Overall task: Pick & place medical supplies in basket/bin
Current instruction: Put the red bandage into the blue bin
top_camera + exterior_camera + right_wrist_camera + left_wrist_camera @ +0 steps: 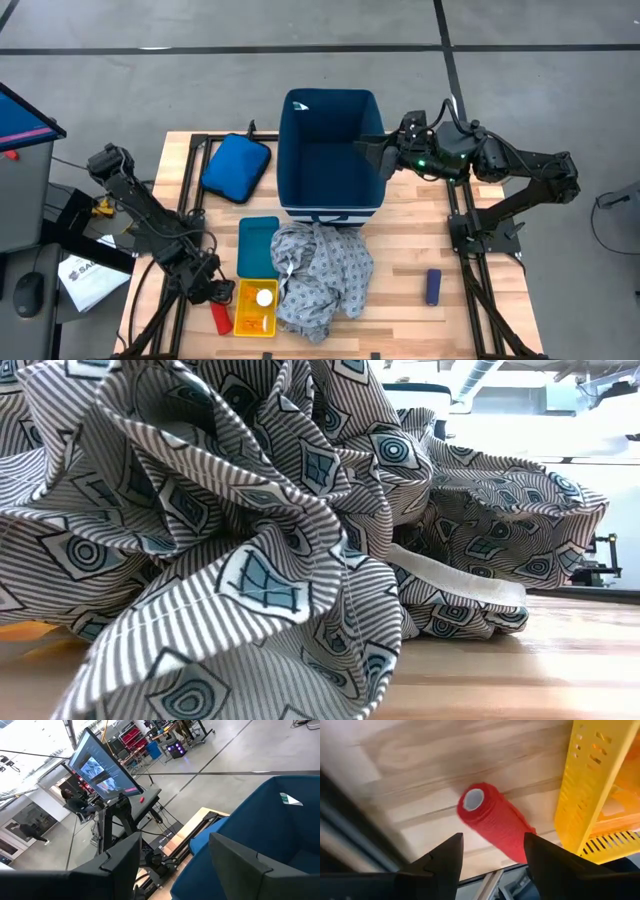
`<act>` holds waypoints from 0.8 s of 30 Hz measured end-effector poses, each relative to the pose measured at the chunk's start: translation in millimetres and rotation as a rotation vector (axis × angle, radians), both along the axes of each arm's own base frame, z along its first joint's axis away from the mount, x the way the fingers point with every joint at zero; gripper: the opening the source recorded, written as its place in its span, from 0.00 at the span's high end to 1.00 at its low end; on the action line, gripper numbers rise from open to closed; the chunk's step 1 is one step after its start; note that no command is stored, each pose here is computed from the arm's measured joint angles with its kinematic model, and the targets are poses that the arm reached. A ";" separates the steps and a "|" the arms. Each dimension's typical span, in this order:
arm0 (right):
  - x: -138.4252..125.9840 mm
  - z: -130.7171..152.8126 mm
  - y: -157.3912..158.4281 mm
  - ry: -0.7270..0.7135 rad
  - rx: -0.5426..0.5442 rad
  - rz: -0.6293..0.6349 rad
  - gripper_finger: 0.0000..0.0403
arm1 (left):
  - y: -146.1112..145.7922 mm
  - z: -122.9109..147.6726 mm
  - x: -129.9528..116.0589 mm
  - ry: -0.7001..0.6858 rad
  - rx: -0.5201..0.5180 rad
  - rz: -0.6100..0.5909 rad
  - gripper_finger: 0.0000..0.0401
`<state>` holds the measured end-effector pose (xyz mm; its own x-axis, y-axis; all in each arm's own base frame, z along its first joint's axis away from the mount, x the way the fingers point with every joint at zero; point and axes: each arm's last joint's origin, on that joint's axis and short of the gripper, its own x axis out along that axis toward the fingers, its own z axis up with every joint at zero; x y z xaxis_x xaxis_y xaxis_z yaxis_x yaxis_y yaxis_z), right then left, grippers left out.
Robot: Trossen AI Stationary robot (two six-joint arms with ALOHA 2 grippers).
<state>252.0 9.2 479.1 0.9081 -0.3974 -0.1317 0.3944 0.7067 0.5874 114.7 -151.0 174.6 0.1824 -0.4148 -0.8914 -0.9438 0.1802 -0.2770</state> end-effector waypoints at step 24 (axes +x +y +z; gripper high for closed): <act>0.0 0.0 0.0 0.000 0.001 0.000 0.43 | 6.8 -23.4 -3.6 -0.091 0.027 -0.074 0.54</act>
